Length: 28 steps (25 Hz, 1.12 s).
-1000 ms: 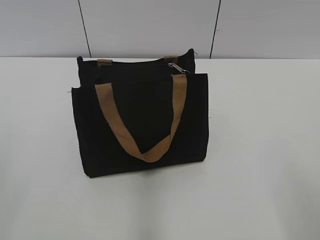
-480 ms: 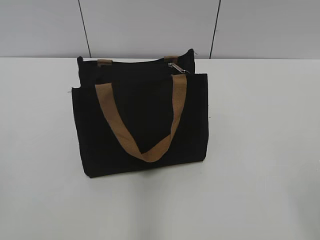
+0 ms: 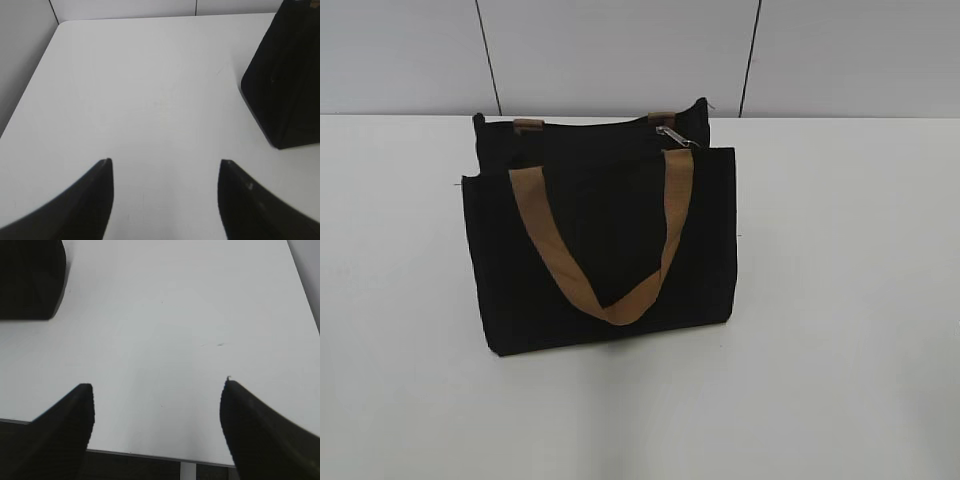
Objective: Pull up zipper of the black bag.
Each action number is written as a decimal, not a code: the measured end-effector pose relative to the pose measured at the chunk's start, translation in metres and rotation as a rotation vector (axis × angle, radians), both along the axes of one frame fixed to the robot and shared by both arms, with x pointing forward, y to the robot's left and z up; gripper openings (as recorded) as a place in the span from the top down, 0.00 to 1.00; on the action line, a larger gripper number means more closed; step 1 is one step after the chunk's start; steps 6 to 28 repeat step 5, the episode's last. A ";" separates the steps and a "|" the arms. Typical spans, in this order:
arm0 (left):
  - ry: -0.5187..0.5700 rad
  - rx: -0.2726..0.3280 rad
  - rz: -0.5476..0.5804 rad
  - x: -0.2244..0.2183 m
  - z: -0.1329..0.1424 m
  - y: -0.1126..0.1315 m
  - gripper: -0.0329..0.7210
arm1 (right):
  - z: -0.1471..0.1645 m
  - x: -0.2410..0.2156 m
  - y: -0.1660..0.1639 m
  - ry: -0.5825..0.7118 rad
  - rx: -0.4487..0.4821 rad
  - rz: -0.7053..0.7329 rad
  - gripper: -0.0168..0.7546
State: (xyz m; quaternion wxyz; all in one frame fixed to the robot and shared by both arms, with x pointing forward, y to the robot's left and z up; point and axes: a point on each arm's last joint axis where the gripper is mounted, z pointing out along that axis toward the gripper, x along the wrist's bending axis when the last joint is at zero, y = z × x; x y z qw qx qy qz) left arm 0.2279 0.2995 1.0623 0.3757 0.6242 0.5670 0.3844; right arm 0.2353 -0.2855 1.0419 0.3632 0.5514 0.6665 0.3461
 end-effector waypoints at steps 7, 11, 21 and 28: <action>-0.001 0.000 0.000 0.000 0.000 0.000 0.36 | 0.000 0.000 0.000 0.000 0.002 0.001 0.21; -0.001 0.000 0.000 0.000 0.000 0.000 0.36 | 0.000 0.000 0.000 0.000 0.002 0.001 0.21; -0.001 0.000 0.000 0.000 0.000 0.000 0.36 | 0.000 0.000 0.000 0.000 0.002 0.001 0.21; -0.001 0.000 0.000 0.000 0.000 0.000 0.36 | 0.000 0.000 0.000 0.000 0.002 0.001 0.21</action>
